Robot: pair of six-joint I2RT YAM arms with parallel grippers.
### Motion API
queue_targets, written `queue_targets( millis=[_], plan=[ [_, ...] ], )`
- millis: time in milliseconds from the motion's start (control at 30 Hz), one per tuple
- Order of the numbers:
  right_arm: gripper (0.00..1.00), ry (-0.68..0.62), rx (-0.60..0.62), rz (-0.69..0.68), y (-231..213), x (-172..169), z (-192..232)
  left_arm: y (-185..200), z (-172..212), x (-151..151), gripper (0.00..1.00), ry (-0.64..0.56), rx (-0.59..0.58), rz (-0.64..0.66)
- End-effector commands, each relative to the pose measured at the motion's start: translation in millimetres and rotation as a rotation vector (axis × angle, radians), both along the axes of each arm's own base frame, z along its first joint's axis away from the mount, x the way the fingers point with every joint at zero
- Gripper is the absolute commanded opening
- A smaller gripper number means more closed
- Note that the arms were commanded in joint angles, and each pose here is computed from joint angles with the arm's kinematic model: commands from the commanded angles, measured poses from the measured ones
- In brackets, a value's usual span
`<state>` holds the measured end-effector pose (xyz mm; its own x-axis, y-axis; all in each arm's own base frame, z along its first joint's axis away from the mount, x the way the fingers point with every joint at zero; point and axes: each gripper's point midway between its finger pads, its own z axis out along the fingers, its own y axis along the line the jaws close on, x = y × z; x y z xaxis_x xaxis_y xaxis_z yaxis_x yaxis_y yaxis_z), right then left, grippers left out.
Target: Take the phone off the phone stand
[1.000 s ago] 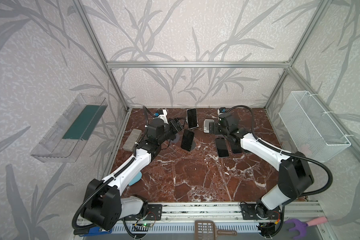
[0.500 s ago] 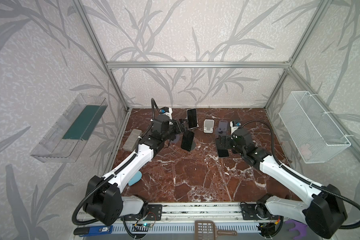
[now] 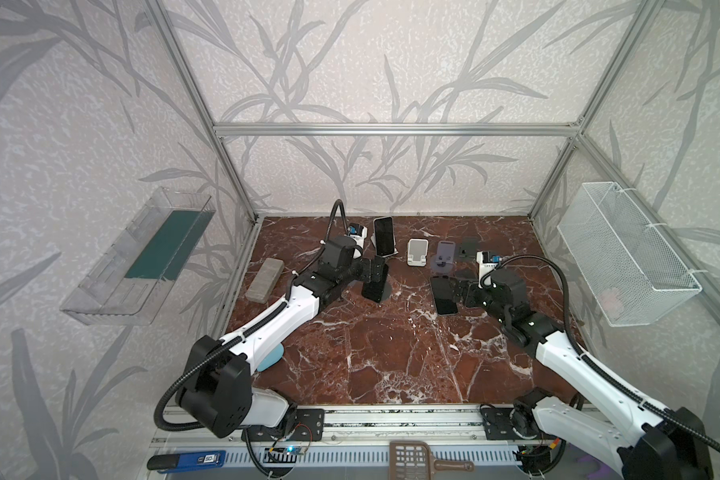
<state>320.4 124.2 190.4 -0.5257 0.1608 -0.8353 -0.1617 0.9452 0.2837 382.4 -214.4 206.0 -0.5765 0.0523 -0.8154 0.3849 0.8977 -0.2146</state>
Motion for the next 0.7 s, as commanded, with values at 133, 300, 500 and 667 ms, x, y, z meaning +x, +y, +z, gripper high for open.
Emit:
queue_targets(
  millis=[133,300,500,667],
  plan=[
    [0.94,0.026,0.062,0.037,3.8,-7.0,-8.3,-17.1,-33.3,-1.5,0.88,0.106,0.09,-0.13],
    [0.94,0.04,0.072,0.051,6.5,-7.8,-12.1,-17.6,-50.8,2.0,0.84,0.137,0.128,-0.139],
    [0.94,0.029,0.067,0.057,6.5,-4.1,-6.5,-17.6,-57.9,3.2,0.85,0.14,0.154,-0.153],
    [0.94,0.032,0.083,0.065,7.4,-4.3,-7.9,-24.9,-67.3,0.8,0.91,0.157,0.146,-0.199]
  ],
)
